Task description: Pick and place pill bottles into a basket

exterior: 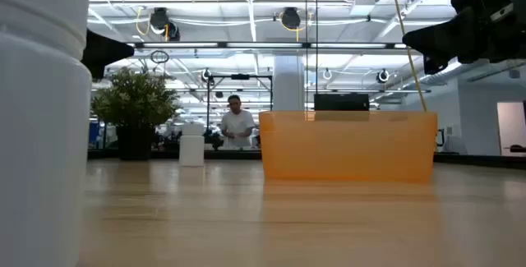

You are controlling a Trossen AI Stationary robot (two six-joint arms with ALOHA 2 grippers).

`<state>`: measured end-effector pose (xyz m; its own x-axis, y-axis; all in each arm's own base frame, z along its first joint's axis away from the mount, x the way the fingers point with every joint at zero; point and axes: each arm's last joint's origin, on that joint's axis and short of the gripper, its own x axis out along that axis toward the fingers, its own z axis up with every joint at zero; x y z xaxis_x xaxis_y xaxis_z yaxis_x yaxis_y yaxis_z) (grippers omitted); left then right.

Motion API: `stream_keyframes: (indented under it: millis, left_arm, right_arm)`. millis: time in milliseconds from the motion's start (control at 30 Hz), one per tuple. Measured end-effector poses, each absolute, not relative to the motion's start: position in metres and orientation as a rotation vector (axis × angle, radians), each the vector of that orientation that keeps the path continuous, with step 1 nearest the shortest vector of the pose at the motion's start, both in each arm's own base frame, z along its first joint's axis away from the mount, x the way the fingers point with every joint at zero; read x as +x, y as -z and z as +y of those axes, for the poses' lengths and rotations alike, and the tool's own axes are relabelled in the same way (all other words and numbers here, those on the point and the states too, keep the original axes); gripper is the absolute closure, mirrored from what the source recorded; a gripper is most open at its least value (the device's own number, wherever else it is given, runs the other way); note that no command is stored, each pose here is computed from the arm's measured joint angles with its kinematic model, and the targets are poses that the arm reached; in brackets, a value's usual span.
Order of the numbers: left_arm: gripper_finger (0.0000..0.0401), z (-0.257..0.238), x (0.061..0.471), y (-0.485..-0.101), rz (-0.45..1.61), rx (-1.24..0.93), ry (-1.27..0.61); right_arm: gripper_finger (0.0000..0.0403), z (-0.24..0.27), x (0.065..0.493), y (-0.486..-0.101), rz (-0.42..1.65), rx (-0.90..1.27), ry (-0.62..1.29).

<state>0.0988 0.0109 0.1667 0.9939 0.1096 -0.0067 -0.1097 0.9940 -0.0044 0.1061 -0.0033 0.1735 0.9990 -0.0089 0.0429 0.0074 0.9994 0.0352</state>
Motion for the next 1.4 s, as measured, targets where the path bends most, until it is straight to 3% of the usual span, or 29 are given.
stream_keyframes:
  millis: [500, 633, 733, 833, 933, 1200, 1400]
  left_arm:
    - [0.0364, 0.011, 0.099, -0.167, 0.007, -0.008, -0.110]
    - [0.0364, 0.011, 0.099, -0.167, 0.007, -0.008, -0.110]
    - [0.0364, 0.011, 0.099, -0.167, 0.007, -0.008, -0.110]
    - [0.0364, 0.011, 0.099, -0.167, 0.007, -0.008, -0.110]
    - [0.0364, 0.011, 0.099, -0.167, 0.007, -0.008, -0.111]
    - [0.0364, 0.011, 0.099, -0.167, 0.007, -0.005, -0.116]
    - [0.0364, 0.011, 0.099, -0.167, 0.008, -0.010, -0.116]
  right_arm:
    - [0.0376, -0.003, 0.106, -0.174, -0.050, 0.008, 0.010]
    - [0.0376, -0.004, 0.105, -0.185, -0.168, 0.002, 0.020]
    - [0.0377, -0.007, 0.102, -0.197, -0.283, 0.022, 0.147]
    - [0.0382, -0.012, 0.106, -0.194, -0.104, -0.003, 0.303]
    - [0.0389, -0.015, 0.111, -0.229, -0.032, -0.004, 0.402]
    - [0.0396, -0.027, 0.170, -0.304, 0.307, -0.037, 0.485]
    - [0.0388, -0.055, 0.219, -0.327, 0.657, -0.024, 0.577]
